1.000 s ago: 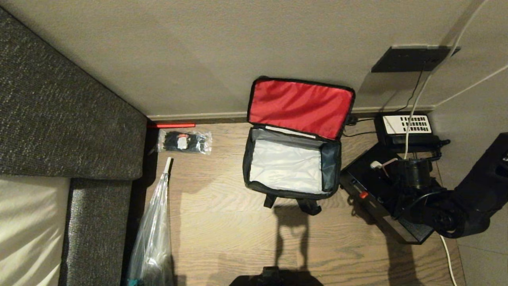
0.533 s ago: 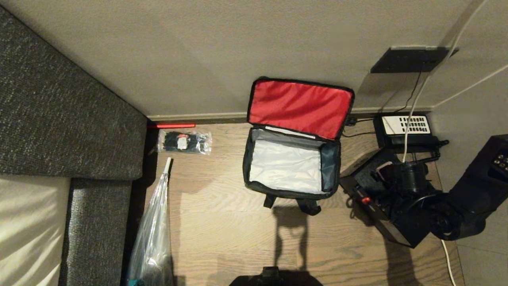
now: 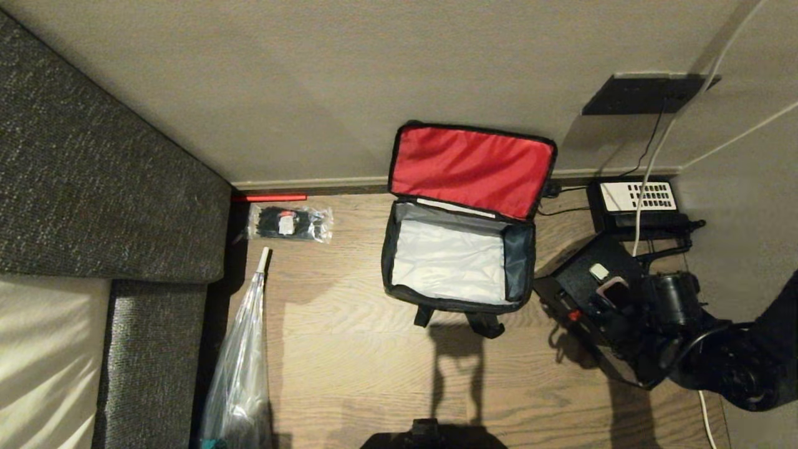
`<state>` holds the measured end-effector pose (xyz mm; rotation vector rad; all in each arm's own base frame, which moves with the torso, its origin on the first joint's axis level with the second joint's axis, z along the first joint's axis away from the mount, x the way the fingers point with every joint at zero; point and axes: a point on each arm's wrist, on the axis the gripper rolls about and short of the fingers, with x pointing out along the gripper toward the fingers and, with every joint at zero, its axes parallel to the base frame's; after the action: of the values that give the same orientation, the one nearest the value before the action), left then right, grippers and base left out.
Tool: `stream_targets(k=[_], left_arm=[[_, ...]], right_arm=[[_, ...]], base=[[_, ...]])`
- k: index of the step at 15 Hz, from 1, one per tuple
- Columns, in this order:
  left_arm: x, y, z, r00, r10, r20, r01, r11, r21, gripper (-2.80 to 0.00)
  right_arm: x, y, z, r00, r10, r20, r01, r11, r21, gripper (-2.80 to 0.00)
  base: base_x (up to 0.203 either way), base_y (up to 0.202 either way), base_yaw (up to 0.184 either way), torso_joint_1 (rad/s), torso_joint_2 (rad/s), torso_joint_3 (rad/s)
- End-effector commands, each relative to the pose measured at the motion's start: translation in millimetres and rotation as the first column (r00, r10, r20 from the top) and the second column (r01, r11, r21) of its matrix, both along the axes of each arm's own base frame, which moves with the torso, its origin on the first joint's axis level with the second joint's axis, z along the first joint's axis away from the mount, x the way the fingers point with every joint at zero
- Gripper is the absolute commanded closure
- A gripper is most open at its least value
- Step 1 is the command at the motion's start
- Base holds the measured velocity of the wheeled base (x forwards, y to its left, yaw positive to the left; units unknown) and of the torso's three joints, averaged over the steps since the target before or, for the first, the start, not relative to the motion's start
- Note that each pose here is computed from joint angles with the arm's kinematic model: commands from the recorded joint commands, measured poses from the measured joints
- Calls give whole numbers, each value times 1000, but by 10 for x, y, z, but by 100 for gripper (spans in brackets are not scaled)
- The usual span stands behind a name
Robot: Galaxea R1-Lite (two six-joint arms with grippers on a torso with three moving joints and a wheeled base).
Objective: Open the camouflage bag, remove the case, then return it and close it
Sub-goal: Release the handle, then grip the handle again
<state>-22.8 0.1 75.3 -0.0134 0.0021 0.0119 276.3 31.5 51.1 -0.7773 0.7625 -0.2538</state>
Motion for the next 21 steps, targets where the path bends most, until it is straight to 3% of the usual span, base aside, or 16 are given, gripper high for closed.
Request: stream_targets(k=[1, 2, 4, 7, 11, 14, 16, 19, 20, 21], left_arm=[[1, 0, -9, 1000, 2, -1, -2, 1000, 0, 0], [1, 0, -9, 1000, 0, -1, 0, 1000, 0, 0], [1, 0, -9, 1000, 0, -1, 0, 1000, 0, 0], [1, 0, -9, 1000, 1, -1, -1, 1000, 0, 0], [1, 0, -9, 1000, 2, -1, -2, 1000, 0, 0], [1, 0, -9, 1000, 2, -1, -2, 1000, 0, 0], [1, 0, -9, 1000, 2, -1, -2, 1000, 0, 0], [1, 0, -9, 1000, 0, -1, 0, 1000, 0, 0], [1, 0, -9, 1000, 0, -1, 0, 1000, 0, 0], [1, 0, -9, 1000, 1, -1, -1, 1000, 0, 0]], right_arm=[[-317, -35, 441, 994, 18, 111, -21, 999, 27, -280], [-449, -55, 595, 989, 20, 147, -26, 999, 39, 0], [-751, -102, 832, 981, 13, 192, -28, 997, 78, 0], [-1313, -187, 964, 987, -1, 160, -24, 988, 154, 0], [-1939, -279, 1032, 975, 7, 221, -62, 968, 245, 0], [-2426, -352, 920, 964, 10, 267, -94, 948, 305, 0], [-2685, -376, 704, 947, -8, 322, -135, 898, 419, 0], [-2797, -333, 353, 900, -11, 435, -292, 727, 621, 0], [-2782, -319, 320, 882, -8, 471, -336, 690, 641, 0], [-2774, -316, 302, 870, -2, 492, -357, 686, 634, 0]], base=[[0, 0, 0, 0, 0, 0], [0, 0, 0, 0, 0, 0], [0, 0, 0, 0, 0, 0], [0, 0, 0, 0, 0, 0], [0, 0, 0, 0, 0, 0], [0, 0, 0, 0, 0, 0], [0, 0, 0, 0, 0, 0], [0, 0, 0, 0, 0, 0], [0, 0, 0, 0, 0, 0], [0, 0, 0, 0, 0, 0]])
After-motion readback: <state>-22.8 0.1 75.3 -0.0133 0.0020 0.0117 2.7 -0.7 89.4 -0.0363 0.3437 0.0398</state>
